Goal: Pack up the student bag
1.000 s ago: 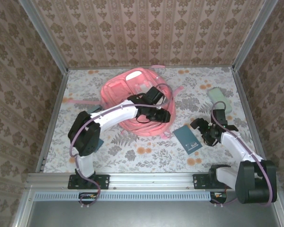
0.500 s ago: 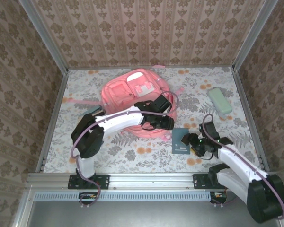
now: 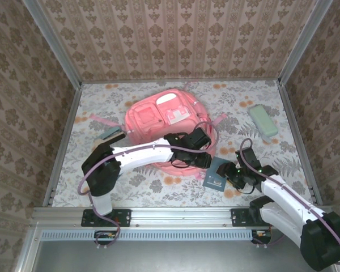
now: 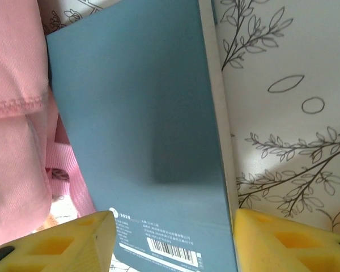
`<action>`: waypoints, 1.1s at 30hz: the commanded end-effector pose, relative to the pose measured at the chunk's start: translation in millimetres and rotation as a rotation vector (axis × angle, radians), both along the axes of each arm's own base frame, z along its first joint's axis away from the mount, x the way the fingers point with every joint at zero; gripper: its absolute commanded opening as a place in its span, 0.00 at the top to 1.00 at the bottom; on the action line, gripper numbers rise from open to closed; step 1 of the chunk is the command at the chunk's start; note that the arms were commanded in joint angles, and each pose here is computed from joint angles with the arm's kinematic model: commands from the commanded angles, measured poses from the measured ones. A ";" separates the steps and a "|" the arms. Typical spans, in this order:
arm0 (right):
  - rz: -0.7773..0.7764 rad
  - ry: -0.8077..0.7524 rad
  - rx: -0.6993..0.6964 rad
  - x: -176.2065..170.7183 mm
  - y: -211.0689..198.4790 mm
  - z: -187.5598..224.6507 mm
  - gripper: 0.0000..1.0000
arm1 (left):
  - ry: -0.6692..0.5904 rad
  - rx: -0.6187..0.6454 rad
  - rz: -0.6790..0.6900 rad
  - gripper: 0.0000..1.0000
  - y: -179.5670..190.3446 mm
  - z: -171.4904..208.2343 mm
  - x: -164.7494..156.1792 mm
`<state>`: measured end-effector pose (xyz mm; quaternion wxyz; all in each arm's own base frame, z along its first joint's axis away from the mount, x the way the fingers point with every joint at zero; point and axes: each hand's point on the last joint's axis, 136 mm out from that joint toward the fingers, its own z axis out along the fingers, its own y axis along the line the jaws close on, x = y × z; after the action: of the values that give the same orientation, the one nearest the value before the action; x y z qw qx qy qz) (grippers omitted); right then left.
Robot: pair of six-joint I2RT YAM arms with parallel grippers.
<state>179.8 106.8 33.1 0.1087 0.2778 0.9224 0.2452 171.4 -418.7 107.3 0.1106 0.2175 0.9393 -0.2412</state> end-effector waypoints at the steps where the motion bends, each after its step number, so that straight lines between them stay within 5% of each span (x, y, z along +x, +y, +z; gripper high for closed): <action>1: 0.020 -0.020 -0.046 6.7 -4.3 4.8 0.41 | -0.050 0.043 0.007 0.55 14.8 17.8 -3.7; 9: 0.006 -0.022 -0.073 6.5 -10.2 4.3 0.40 | -0.121 -0.052 -0.105 0.52 3.7 65.2 -26.1; 16: -0.054 0.003 -0.148 -0.8 -30.7 5.5 0.38 | -0.003 -0.023 -0.214 0.57 -27.4 34.7 -53.5; 33: -0.036 -0.031 -0.053 7.2 -19.7 9.1 0.41 | 0.037 0.138 0.015 0.60 2.2 -49.6 27.6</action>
<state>184.6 81.7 40.7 0.1391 0.2982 0.9206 0.2104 174.9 -430.0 76.9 0.0639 0.2247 0.9462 -0.2238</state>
